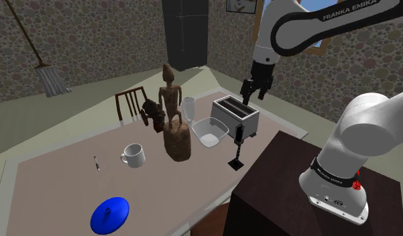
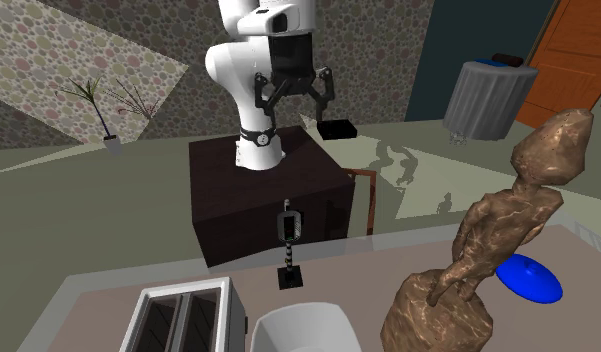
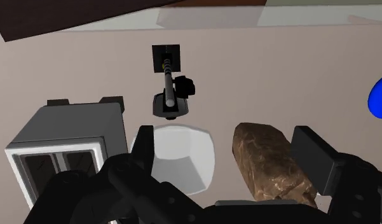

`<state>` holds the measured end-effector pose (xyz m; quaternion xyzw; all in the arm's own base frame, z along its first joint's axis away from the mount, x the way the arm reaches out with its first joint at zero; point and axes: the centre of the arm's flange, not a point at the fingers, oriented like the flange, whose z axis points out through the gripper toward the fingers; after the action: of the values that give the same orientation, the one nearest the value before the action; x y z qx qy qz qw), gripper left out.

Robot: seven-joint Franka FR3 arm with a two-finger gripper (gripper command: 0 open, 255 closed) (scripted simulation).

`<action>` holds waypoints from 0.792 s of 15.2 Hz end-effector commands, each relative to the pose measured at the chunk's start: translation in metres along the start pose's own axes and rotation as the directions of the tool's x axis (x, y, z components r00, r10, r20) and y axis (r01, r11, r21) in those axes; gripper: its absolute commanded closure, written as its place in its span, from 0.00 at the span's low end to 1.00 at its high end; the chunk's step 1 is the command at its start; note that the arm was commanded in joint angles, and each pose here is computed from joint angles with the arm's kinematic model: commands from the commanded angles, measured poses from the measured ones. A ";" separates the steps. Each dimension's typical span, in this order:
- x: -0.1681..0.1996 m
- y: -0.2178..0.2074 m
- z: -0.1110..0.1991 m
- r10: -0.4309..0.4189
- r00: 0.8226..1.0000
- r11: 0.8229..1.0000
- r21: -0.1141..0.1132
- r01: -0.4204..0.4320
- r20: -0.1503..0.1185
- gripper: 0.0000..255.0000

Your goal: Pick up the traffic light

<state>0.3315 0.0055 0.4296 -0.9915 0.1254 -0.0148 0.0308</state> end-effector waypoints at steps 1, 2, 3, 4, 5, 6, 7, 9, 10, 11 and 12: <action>0.000 0.004 0.027 0.023 1.000 1.000 0.001 -0.023 -0.018 0.00; 0.001 0.006 0.040 0.034 0.999 0.999 0.001 -0.034 -0.025 0.00; 0.002 0.007 0.053 0.045 0.998 0.999 0.001 -0.045 -0.032 0.00; 0.003 0.008 0.066 0.056 0.998 0.998 0.002 -0.056 -0.039 0.00; 0.004 0.010 0.079 0.067 0.997 0.998 0.002 -0.067 -0.046 0.00; 0.006 0.011 0.092 0.078 0.996 0.997 0.002 -0.078 -0.053 0.00; 0.007 0.013 0.105 0.089 0.994 0.996 0.003 -0.089 -0.060 0.00; 0.010 0.016 0.130 0.111 0.991 0.994 0.004 -0.111 -0.074 0.00; 0.012 0.017 0.143 0.122 0.989 0.993 0.005 -0.122 -0.081 0.00; 0.014 0.019 0.156 0.133 0.987 0.991 0.006 -0.133 -0.088 0.00; 0.015 0.020 0.167 0.142 0.986 0.990 0.007 -0.142 -0.093 0.00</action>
<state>0.3473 -0.0085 0.2751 -0.9796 0.1916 -0.0540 0.0262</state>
